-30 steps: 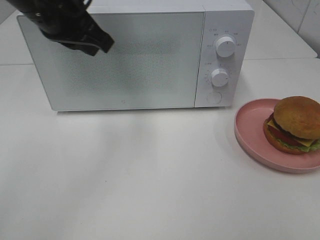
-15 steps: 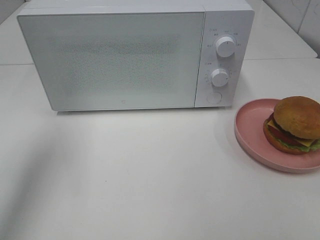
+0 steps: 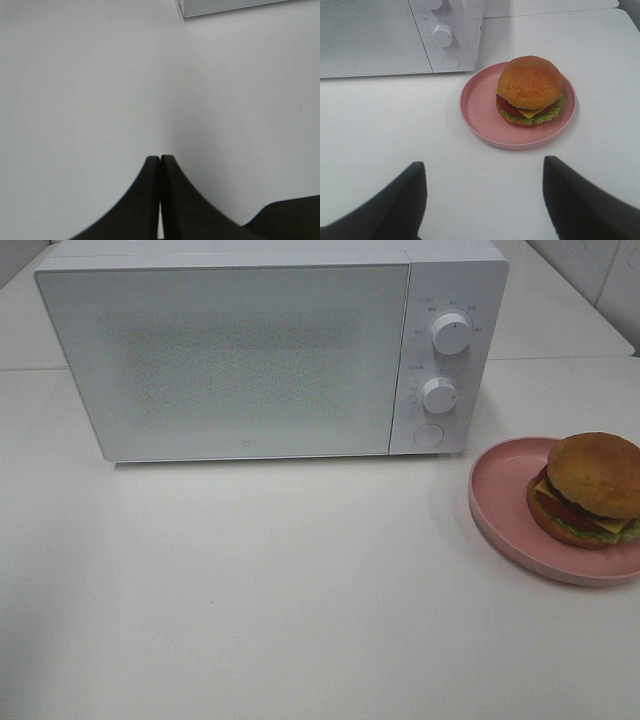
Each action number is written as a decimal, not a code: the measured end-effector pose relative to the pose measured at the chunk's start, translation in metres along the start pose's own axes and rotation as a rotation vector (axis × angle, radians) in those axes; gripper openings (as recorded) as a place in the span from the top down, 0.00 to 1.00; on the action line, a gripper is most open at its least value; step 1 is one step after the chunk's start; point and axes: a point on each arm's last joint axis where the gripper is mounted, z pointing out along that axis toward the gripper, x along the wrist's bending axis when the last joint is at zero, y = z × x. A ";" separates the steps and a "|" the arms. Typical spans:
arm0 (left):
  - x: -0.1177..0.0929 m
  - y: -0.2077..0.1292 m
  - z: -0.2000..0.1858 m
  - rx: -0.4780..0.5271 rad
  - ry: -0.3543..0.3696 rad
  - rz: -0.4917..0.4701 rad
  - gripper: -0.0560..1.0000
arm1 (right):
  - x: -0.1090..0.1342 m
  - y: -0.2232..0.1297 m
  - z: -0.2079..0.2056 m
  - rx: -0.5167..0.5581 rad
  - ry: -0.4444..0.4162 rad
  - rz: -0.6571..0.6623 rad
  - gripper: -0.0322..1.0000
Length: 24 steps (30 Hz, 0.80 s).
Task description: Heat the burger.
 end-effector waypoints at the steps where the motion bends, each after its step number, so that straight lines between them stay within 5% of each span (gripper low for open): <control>1: -0.002 -0.014 -0.010 -0.033 0.002 -0.003 0.95 | 0.000 0.000 0.000 0.000 0.000 0.000 0.35; 13: -0.012 -0.083 -0.042 -0.313 0.009 -0.009 0.95 | 0.000 0.000 0.000 0.000 0.000 0.000 0.35; 24: -0.021 -0.094 -0.038 -0.376 -0.070 0.031 0.95 | 0.000 0.000 0.000 0.000 0.000 0.000 0.35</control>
